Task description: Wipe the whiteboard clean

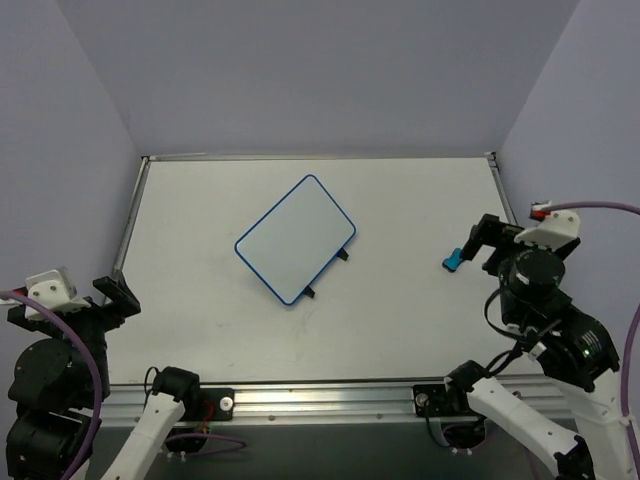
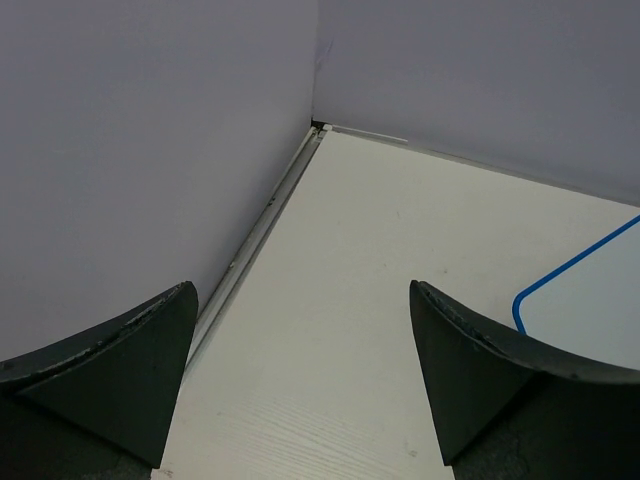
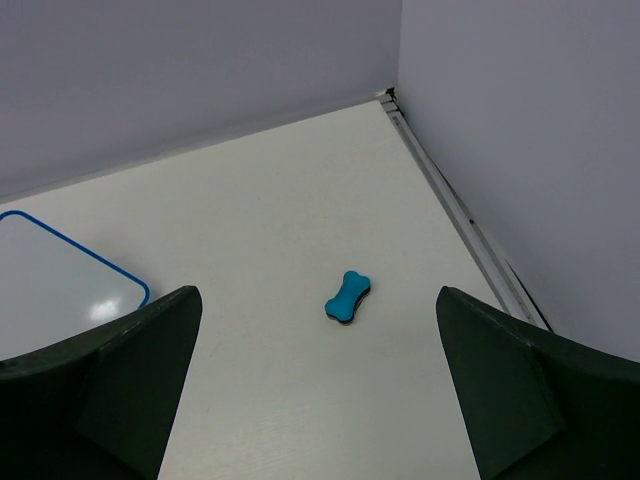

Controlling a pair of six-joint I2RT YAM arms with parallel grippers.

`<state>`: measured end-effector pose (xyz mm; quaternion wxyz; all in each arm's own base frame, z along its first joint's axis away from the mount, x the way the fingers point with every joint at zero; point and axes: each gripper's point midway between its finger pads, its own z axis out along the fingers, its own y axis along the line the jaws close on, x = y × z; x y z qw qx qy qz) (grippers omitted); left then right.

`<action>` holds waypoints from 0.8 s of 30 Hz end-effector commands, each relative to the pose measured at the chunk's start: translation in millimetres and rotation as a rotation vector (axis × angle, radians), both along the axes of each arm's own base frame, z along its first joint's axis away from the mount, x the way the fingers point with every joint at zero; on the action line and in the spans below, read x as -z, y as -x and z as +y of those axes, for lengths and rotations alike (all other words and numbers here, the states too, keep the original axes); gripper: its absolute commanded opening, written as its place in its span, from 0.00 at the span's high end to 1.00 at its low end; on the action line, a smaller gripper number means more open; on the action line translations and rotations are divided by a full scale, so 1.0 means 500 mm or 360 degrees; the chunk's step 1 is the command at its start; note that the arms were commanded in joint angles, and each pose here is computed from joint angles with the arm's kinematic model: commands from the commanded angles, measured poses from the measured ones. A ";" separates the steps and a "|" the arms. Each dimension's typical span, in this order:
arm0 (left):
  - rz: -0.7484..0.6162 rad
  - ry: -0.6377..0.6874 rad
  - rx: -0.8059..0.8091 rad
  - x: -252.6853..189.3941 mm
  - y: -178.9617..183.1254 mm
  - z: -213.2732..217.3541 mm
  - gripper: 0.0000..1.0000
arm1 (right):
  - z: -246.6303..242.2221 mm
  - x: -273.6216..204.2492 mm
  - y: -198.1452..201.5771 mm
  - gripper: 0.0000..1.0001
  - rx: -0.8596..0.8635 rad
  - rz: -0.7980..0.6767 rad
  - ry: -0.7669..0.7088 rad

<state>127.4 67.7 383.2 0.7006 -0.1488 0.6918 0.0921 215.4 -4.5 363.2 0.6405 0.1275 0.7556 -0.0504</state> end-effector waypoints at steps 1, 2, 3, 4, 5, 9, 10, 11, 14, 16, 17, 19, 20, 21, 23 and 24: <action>0.0018 -0.0064 0.0010 -0.008 0.006 0.005 0.06 | -0.040 -0.001 0.038 0.00 0.0061 -0.0014 0.0076; 0.0028 -0.0067 0.0003 -0.002 0.002 0.005 0.06 | -0.047 -0.005 0.049 0.00 0.0057 -0.0041 0.0067; 0.0023 -0.0066 0.0008 -0.003 -0.002 0.003 0.06 | -0.051 -0.005 0.055 0.00 0.0058 -0.0050 0.0071; 0.0023 -0.0066 0.0011 -0.002 -0.004 0.001 0.06 | -0.054 -0.001 0.058 0.00 0.0059 -0.0052 0.0078; 0.0024 -0.0064 0.0023 0.001 -0.008 -0.002 0.06 | -0.057 -0.004 0.065 0.00 0.0054 -0.0076 0.0070; 0.0014 -0.0055 0.0064 0.025 -0.034 -0.019 0.06 | -0.063 -0.003 0.067 0.00 0.0069 -0.0089 0.0081; 0.0001 -0.0041 0.0079 0.025 -0.035 -0.022 0.06 | -0.064 -0.003 0.067 0.00 0.0072 -0.0087 0.0088; -0.0012 -0.0035 0.0088 0.023 -0.035 -0.025 0.06 | -0.063 0.002 0.064 0.00 0.0074 -0.0074 0.0099; -0.0044 -0.0022 0.0108 0.017 -0.035 -0.029 0.06 | -0.059 0.009 0.058 0.00 0.0073 -0.0054 0.0110; -0.0037 -0.0030 0.0105 0.016 -0.036 -0.028 0.06 | -0.056 0.014 0.055 0.00 0.0071 -0.0047 0.0110; -0.0036 -0.0029 0.0105 0.016 -0.036 -0.028 0.06 | -0.054 0.017 0.052 0.00 0.0068 -0.0038 0.0117; -0.0030 -0.0032 0.0110 0.017 -0.036 -0.029 0.06 | -0.050 0.021 0.050 0.00 0.0051 -0.0026 0.0123; -0.0028 -0.0033 0.0113 0.019 -0.037 -0.030 0.06 | -0.049 0.021 0.049 0.00 0.0051 -0.0023 0.0121; -0.0031 -0.0036 0.0112 0.018 -0.038 -0.030 0.06 | -0.049 0.022 0.048 0.00 0.0051 -0.0021 0.0122; -0.0017 -0.0053 0.0088 0.026 -0.041 -0.026 0.06 | -0.046 0.023 0.046 0.00 0.0041 -0.0013 0.0129; 0.0002 -0.0058 0.0081 0.034 -0.045 -0.025 0.06 | -0.046 0.023 0.046 0.00 0.0041 -0.0015 0.0128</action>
